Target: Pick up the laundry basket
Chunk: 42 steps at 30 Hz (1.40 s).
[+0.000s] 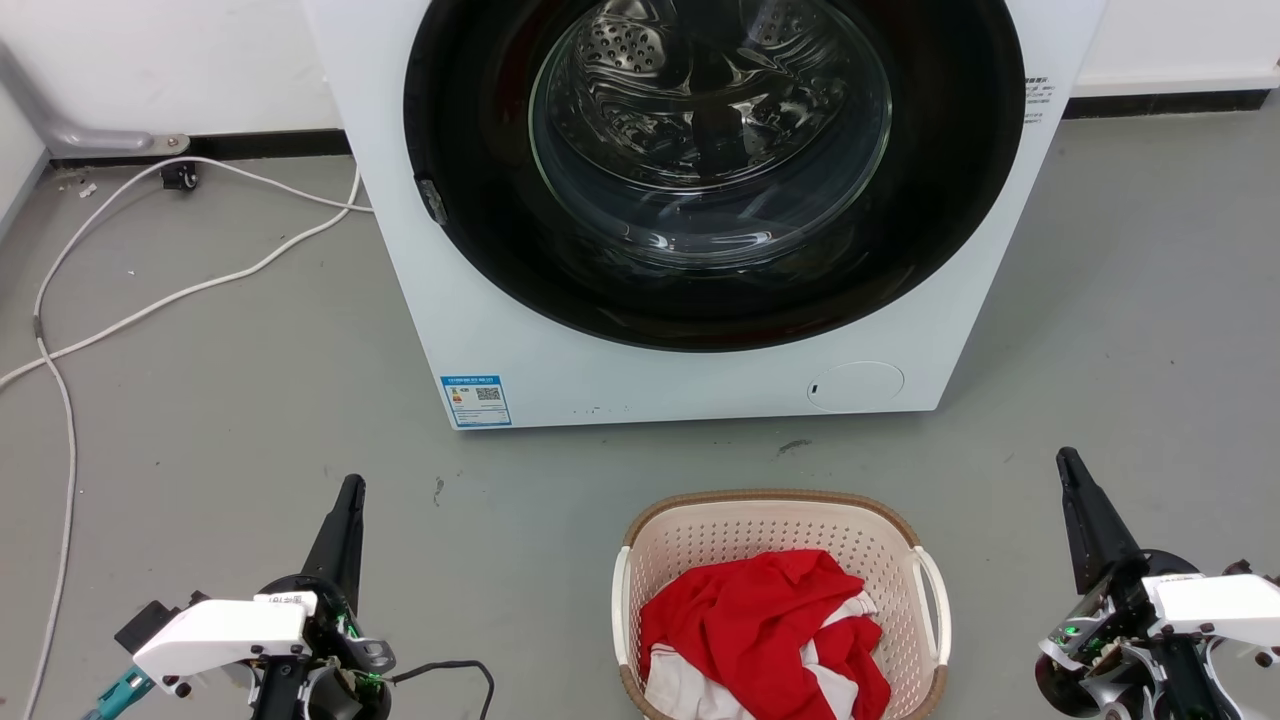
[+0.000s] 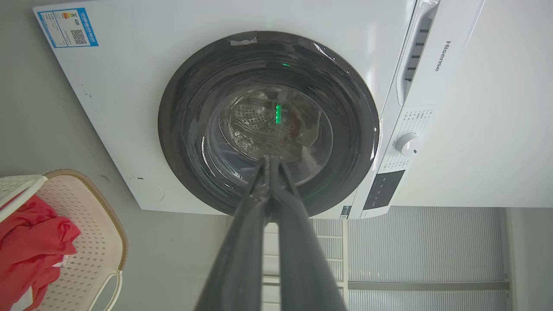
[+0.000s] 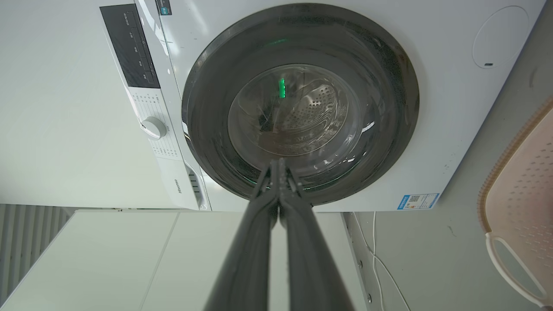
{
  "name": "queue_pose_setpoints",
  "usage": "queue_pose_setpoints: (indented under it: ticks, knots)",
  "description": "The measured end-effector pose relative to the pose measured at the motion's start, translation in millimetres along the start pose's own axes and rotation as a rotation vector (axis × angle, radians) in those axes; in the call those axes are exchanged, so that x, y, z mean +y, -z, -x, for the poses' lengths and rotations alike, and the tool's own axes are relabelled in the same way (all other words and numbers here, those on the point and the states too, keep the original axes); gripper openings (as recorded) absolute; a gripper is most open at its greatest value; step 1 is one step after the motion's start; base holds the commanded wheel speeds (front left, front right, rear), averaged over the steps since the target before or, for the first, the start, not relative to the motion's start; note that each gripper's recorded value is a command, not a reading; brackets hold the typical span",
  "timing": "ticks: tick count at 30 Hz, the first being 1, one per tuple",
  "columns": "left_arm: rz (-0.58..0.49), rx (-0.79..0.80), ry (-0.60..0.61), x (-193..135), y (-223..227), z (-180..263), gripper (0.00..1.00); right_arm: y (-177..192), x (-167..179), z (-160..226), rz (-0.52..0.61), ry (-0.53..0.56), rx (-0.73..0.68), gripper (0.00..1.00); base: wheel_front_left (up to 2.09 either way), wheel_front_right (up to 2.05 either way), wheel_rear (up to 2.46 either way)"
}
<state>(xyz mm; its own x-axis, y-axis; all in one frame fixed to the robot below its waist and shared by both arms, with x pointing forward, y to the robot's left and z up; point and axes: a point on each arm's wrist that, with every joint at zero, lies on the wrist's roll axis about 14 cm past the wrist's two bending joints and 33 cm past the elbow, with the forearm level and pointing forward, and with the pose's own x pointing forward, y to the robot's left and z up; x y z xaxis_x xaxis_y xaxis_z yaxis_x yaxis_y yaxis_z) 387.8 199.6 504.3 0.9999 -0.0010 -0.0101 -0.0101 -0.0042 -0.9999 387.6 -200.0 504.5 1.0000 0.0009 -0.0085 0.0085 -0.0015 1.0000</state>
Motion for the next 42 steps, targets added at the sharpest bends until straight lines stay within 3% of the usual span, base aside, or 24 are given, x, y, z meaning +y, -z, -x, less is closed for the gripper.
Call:
queue_pose_setpoints:
  ticks: [29, 30, 34, 42]
  knots:
    - [0.0, 0.0, 0.0, 0, 0, 0, 0.0, 0, 0, 0, 0.0, 0.0, 0.0, 0.0, 0.0, 0.0, 0.0]
    - [0.001, 0.0, -0.008, 3, 0, 1, 1.0, 0, -3, 1, 0.0, 0.008, 0.0, 1.0, 0.0, 0.0, 0.0]
    - [0.008, -0.003, -0.071, 23, 1, 10, 1.0, -1, -23, 10, -0.003, 0.069, -0.006, 1.0, 0.0, 0.0, 0.0]
    - [-0.06, -0.028, -0.057, 18, -2, 10, 1.0, -2, -20, 10, 0.089, 0.064, -0.025, 1.0, 0.0, 0.0, 0.0]
